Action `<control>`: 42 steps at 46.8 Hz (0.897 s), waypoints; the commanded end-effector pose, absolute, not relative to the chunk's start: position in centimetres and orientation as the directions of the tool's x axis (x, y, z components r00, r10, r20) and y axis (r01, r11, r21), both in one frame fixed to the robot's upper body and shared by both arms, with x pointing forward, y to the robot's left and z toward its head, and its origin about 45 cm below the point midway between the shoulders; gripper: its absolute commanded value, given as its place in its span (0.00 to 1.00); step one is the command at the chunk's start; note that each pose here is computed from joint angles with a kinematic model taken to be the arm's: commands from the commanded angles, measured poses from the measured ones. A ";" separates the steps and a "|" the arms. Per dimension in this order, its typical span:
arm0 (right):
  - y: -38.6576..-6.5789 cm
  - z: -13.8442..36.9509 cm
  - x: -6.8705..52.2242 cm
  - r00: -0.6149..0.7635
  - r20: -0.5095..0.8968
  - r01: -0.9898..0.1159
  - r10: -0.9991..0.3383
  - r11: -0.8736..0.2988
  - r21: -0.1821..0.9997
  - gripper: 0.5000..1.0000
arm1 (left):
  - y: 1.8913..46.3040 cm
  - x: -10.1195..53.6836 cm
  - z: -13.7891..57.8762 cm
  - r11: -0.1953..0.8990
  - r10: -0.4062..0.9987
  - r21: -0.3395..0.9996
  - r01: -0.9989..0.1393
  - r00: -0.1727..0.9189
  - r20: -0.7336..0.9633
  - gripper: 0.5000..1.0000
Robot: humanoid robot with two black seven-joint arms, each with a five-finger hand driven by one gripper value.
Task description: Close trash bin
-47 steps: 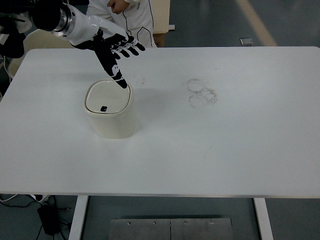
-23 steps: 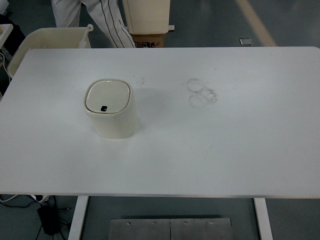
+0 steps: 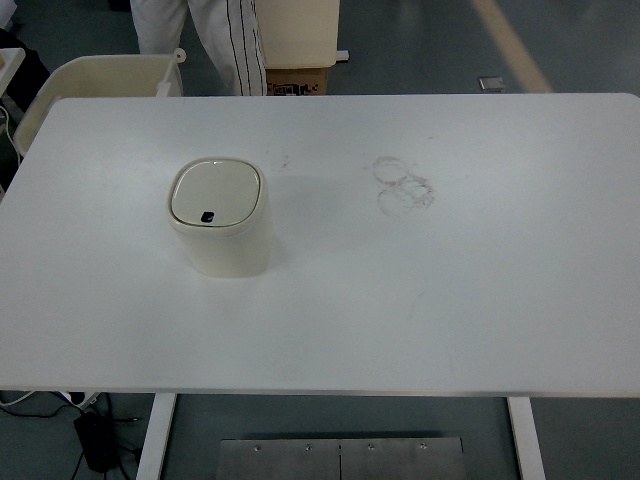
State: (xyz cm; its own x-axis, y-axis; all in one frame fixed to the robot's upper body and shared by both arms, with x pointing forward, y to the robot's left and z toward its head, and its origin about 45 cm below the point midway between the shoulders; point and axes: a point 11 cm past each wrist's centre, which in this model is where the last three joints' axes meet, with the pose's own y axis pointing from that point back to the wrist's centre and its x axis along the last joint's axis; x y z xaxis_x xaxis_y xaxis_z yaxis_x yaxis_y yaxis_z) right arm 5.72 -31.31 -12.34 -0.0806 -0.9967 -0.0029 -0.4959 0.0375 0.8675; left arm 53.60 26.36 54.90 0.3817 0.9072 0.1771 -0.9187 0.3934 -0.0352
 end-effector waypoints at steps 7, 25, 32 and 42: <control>-31.3 -12.4 5.7 -0.079 -0.003 -0.495 -0.997 0.037 0.868 0.98 | 31.4 53.9 52.7 0.296 0.952 -0.184 -0.937 0.306 -0.026 1.00; -31.3 -12.4 5.7 -0.081 -0.003 -0.495 -0.997 0.038 0.868 0.98 | 39.1 52.8 41.4 0.093 0.946 -0.119 -0.988 0.125 -0.301 1.00; -31.3 -12.4 5.7 -0.081 -0.003 -0.495 -0.997 0.038 0.868 0.98 | 41.2 51.7 37.1 0.043 0.929 -0.056 -0.998 0.060 -0.366 1.00; -31.3 -12.4 5.7 -0.081 -0.003 -0.495 -0.997 0.038 0.868 0.98 | 43.5 50.1 32.4 -0.021 0.896 0.014 -1.000 -0.025 -0.443 1.00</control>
